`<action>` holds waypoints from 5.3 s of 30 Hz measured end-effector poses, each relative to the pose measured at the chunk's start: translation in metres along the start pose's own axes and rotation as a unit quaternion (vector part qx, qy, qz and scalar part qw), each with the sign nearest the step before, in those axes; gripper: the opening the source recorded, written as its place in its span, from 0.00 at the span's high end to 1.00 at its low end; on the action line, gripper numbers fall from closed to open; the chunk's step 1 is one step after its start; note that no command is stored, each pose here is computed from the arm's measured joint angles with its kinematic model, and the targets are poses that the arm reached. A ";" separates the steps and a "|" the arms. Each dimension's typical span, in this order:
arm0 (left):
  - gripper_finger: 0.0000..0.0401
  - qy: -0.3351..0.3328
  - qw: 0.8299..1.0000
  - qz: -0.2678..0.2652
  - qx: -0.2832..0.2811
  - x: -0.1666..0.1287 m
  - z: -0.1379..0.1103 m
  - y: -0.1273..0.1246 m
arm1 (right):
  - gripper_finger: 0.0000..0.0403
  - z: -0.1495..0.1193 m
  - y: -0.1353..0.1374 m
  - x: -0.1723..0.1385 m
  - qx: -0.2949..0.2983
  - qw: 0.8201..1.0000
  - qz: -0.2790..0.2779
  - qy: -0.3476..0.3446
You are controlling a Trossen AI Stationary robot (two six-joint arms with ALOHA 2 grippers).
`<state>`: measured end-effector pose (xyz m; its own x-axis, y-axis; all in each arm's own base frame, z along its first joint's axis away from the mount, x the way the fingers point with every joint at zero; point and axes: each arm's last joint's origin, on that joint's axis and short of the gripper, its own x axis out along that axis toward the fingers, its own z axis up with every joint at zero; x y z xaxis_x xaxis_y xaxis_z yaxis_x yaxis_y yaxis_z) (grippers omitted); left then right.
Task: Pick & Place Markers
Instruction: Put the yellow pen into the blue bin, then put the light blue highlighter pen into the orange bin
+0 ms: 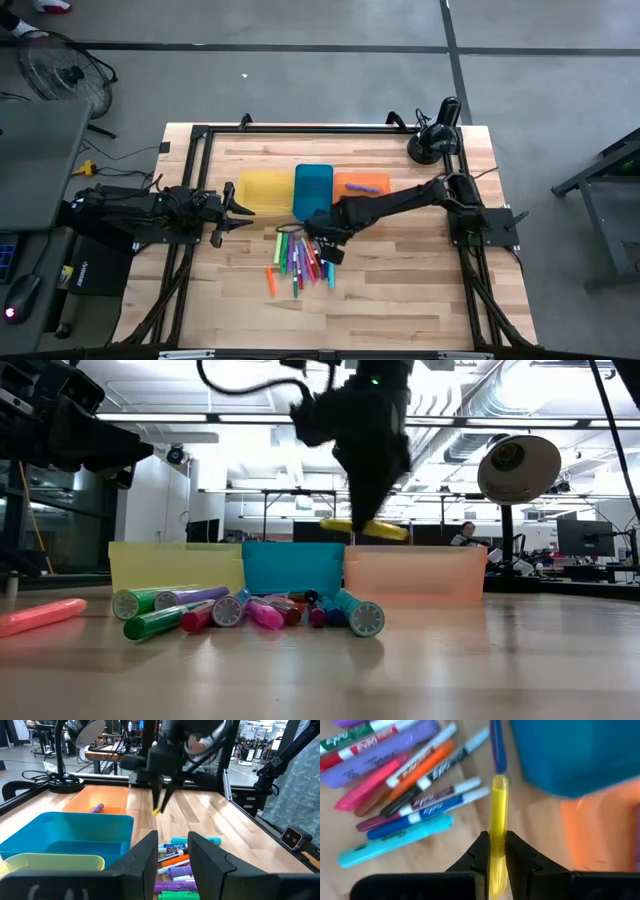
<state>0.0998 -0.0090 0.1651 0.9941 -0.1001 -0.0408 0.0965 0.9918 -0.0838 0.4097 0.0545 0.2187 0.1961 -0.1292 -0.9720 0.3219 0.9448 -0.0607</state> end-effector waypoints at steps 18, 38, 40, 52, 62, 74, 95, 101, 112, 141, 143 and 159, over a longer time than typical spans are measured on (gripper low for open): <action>0.74 0.000 1.000 0.000 0.000 0.000 0.000 0.000 | 0.93 0.046 -0.042 0.008 -0.179 0.978 -0.066 -0.088; 0.74 0.000 1.000 0.001 0.000 0.000 0.000 0.000 | 0.88 0.060 -0.048 0.041 -0.192 0.974 -0.071 -0.102; 0.74 0.000 1.000 0.002 0.000 0.000 0.000 0.000 | 0.85 0.060 -0.048 0.041 -0.194 0.974 -0.071 -0.098; 0.74 0.000 1.000 0.003 0.000 0.000 0.000 0.000 | 0.75 0.059 -0.043 0.040 -0.194 0.972 -0.083 -0.103; 0.74 0.000 1.000 0.003 0.000 0.000 0.000 0.000 | 0.72 0.047 -0.015 0.012 -0.202 0.958 -0.148 -0.143; 0.74 0.000 1.000 0.003 0.000 0.000 0.000 0.000 | 0.72 0.006 0.021 -0.013 -0.069 0.985 -0.124 -0.102; 0.74 0.000 1.000 0.003 0.000 0.000 0.000 0.000 | 0.72 -0.043 0.060 -0.025 0.069 0.990 -0.114 -0.038; 0.74 0.000 1.000 0.003 0.000 0.000 0.000 0.000 | 0.72 -0.045 0.058 -0.025 0.061 0.990 -0.124 -0.028; 0.74 0.000 1.000 0.003 0.000 0.000 0.000 0.000 | 0.72 -0.051 0.058 0.001 -0.043 0.999 -0.018 0.018; 0.74 0.000 1.000 0.003 0.000 0.000 0.000 0.000 | 0.72 -0.038 0.063 0.026 0.239 0.969 0.064 0.016; 0.74 0.000 1.000 0.003 0.000 0.000 0.000 0.000 | 0.72 -0.038 0.067 0.028 0.259 0.963 0.069 0.011; 0.74 0.000 1.000 0.003 0.000 0.000 0.000 0.000 | 0.72 -0.040 0.083 0.059 0.312 0.947 0.071 0.020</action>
<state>0.0998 -0.0088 0.1651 0.9948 -0.0936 -0.0406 0.0900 0.9924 -0.0835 0.4109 0.1374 0.1475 0.2466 0.0094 -0.9691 0.7819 0.5889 0.2046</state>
